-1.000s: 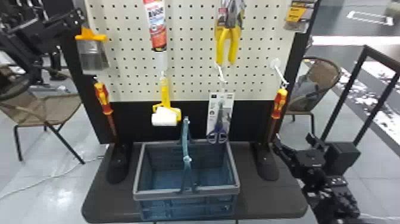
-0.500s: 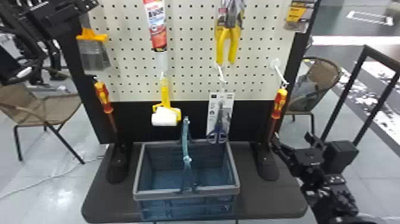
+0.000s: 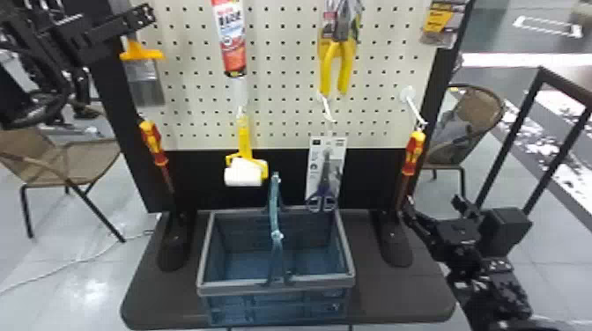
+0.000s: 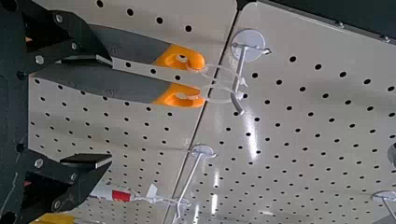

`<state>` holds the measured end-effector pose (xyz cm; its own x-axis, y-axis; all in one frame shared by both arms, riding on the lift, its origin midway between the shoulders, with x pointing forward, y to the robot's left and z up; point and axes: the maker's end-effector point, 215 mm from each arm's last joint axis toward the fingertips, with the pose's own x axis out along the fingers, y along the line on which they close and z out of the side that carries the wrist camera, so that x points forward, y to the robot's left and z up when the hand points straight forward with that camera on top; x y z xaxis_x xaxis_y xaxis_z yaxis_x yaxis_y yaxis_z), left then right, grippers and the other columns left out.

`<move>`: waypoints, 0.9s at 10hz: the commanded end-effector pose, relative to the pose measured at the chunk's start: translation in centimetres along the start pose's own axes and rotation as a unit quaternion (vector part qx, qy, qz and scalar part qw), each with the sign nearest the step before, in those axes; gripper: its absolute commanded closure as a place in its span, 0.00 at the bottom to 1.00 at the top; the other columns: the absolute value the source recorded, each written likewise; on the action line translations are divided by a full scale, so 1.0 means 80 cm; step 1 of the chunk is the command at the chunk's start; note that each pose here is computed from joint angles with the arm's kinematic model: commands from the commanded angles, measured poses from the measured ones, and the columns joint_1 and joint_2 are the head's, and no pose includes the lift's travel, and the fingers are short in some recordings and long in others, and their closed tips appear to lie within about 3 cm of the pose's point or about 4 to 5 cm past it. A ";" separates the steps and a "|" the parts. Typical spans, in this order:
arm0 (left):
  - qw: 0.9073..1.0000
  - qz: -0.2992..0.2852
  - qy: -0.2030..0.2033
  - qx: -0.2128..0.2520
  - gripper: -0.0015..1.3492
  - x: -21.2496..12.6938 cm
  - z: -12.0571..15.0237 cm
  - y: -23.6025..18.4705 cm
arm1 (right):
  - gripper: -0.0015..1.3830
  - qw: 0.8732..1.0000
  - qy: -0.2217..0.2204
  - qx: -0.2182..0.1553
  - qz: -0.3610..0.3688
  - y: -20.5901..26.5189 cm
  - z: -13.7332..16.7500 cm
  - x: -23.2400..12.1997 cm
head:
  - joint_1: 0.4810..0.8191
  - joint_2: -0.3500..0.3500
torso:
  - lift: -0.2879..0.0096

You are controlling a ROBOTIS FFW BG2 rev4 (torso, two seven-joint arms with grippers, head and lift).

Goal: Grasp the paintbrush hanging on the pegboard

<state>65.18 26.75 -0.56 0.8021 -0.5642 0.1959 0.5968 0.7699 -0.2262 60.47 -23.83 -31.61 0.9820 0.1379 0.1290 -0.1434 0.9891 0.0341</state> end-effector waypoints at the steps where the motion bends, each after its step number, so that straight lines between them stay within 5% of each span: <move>1: 1.000 0.002 0.000 -0.001 0.45 -0.002 0.000 0.002 | 0.16 1.000 0.003 0.000 -0.001 -0.001 -0.003 -0.002 | 0.20 0.50 | 0.63; 3: 1.000 0.001 -0.003 -0.003 0.51 -0.004 0.003 0.002 | 0.16 1.000 0.005 0.002 -0.001 -0.002 -0.006 -0.004 | 0.20 0.50 | 0.63; 5: 1.000 0.011 -0.013 0.009 0.92 -0.009 0.011 0.009 | 0.16 1.000 0.004 0.003 -0.001 -0.002 -0.006 -0.004 | 0.20 0.50 | 0.63; 9: 1.000 0.020 -0.017 0.010 0.90 -0.014 0.013 0.015 | 0.16 1.000 0.009 0.005 -0.002 -0.002 -0.012 -0.008 | 0.20 0.50 | 0.63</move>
